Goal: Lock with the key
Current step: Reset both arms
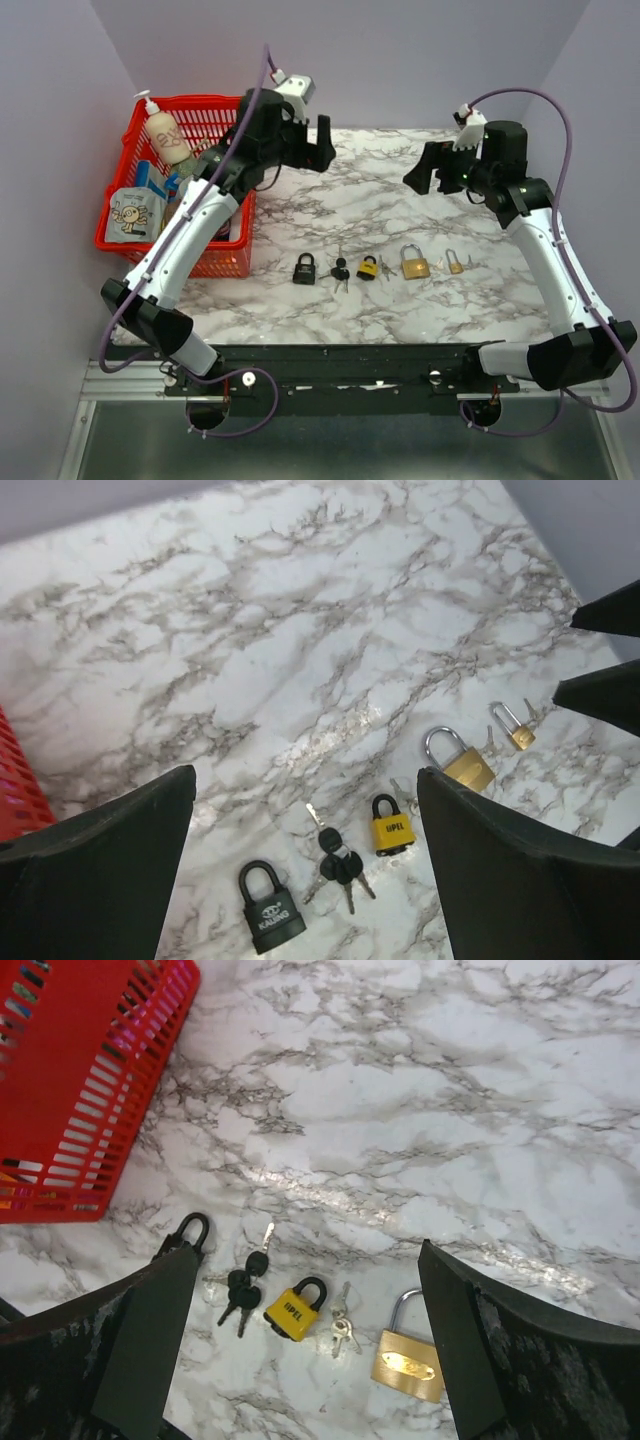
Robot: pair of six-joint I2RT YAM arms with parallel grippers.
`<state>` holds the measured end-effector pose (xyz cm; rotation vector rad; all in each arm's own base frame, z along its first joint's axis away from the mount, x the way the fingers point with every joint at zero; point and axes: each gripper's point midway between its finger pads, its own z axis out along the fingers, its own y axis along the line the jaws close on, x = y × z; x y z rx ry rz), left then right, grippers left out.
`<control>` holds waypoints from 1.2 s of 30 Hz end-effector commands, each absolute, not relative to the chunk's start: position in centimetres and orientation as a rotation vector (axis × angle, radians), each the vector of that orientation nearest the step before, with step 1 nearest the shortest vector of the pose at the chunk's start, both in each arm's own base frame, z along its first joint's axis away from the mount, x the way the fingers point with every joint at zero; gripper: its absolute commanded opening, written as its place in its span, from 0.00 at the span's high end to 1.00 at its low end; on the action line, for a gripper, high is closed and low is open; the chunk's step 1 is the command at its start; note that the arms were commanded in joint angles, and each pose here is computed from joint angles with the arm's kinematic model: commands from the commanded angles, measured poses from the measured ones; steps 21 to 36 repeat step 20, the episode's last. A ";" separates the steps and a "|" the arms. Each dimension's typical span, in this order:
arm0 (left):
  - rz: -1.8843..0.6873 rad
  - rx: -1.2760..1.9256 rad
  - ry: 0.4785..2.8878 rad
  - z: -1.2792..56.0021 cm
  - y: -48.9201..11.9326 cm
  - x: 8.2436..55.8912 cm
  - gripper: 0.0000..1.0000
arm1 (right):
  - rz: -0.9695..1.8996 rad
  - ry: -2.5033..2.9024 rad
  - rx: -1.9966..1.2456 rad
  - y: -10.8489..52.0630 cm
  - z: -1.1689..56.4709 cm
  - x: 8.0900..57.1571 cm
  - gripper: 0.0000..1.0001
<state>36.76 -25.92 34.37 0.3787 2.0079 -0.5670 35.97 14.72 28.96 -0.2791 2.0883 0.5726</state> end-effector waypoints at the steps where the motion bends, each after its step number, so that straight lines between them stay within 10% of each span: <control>1: -0.570 0.523 2.105 33.5 -23.2 37.0 0.01 | 0.579 2.050 -0.365 13.2 30.8 34.6 0.00; 11: -0.460 0.328 2.131 33.7 -14.4 39.2 0.01 | 0.511 2.147 -0.291 10.0 27.0 33.6 0.00; 36: -0.440 0.278 2.181 32.4 -14.0 39.2 0.01 | 0.485 2.106 -0.313 9.8 28.6 33.7 0.00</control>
